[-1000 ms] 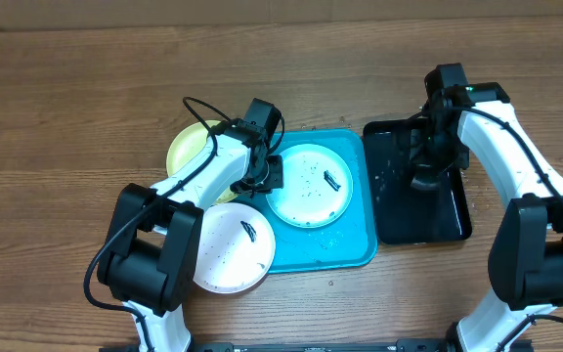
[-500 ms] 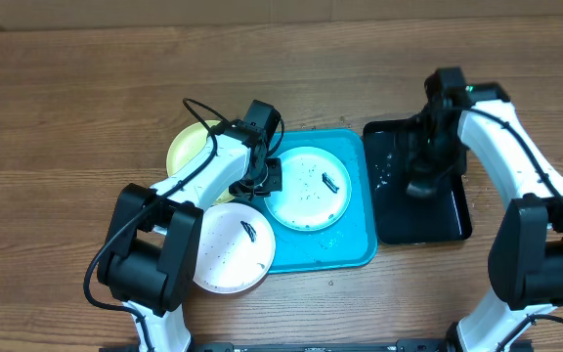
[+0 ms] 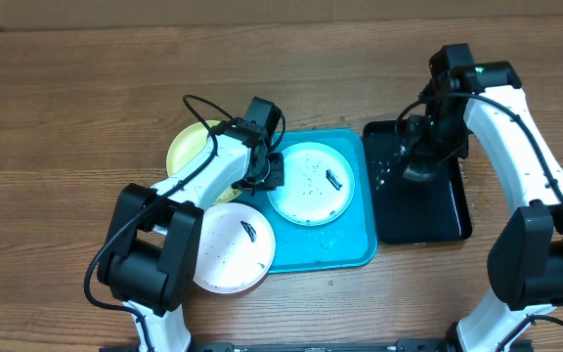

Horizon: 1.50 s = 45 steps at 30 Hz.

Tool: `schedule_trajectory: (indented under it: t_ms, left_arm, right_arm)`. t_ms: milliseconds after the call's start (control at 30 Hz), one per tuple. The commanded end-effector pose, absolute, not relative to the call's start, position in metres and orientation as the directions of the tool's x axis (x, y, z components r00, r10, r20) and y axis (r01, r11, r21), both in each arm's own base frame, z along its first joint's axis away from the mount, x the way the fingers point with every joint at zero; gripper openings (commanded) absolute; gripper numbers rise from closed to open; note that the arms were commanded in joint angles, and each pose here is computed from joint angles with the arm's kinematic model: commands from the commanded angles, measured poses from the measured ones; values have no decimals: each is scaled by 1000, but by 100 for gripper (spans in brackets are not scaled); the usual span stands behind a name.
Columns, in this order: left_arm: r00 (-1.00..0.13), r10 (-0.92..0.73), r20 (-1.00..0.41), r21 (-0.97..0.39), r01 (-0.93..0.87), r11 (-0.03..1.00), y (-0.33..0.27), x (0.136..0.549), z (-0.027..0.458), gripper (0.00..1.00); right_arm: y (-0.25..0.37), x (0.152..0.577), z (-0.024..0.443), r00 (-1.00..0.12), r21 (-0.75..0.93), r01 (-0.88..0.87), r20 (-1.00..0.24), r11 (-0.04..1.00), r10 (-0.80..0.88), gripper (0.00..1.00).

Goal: Clean dirty plates on tray and stack at the side

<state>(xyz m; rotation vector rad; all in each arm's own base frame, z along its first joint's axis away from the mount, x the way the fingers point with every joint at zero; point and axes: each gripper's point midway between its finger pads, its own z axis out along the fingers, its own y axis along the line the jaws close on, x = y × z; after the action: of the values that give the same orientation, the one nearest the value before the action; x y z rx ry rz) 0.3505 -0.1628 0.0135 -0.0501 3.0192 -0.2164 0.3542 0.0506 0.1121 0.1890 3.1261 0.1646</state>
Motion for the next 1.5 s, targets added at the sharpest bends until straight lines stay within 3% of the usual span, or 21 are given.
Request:
schedule_trajectory:
  t_ms: [0, 33, 233, 600, 800, 967, 1133, 1300, 1467]
  left_arm:
    - [-996, -63, -71, -114, -54, 992, -155, 342, 6, 8]
    - [-996, -67, -64, -111, -60, 992, -155, 340, 6, 4]
    - [-995, -70, -67, -113, -62, 992, -155, 341, 6, 4]
    - [-994, -58, -96, -124, -46, 991, -157, 348, 7, 4]
    - [-993, -60, -101, -127, -47, 991, -157, 349, 7, 4]
    - [-989, -73, -125, -141, -55, 988, -160, 356, 8, 4]
    - [-987, -91, -130, -147, -71, 987, -161, 358, 9, 4]
    - [-987, -90, -130, -147, -71, 987, -161, 358, 9, 4]
    - [-988, -91, -127, -145, -72, 987, -161, 357, 9, 4]
  right_arm:
    - [53, 356, 122, -995, 114, 93, -21, 989, 96, 4]
    - [53, 356, 122, -995, 113, 94, -19, 989, 97, 4]
    - [51, 349, 117, -995, 105, 97, 9, 990, 97, 4]
    - [42, 350, 63, -995, 51, 88, -30, 995, 90, 4]
    - [52, 367, 111, -995, 99, 65, -74, 993, 73, 4]
    - [84, 374, 159, -994, 245, 20, -102, 969, 46, 4]
    - [129, 366, 174, -994, 360, -63, -104, 931, -27, 4]
    - [171, 355, 171, -981, 346, -182, -131, 920, -145, 4]
    - [190, 351, 151, -969, 186, -213, -167, 959, -183, 4]
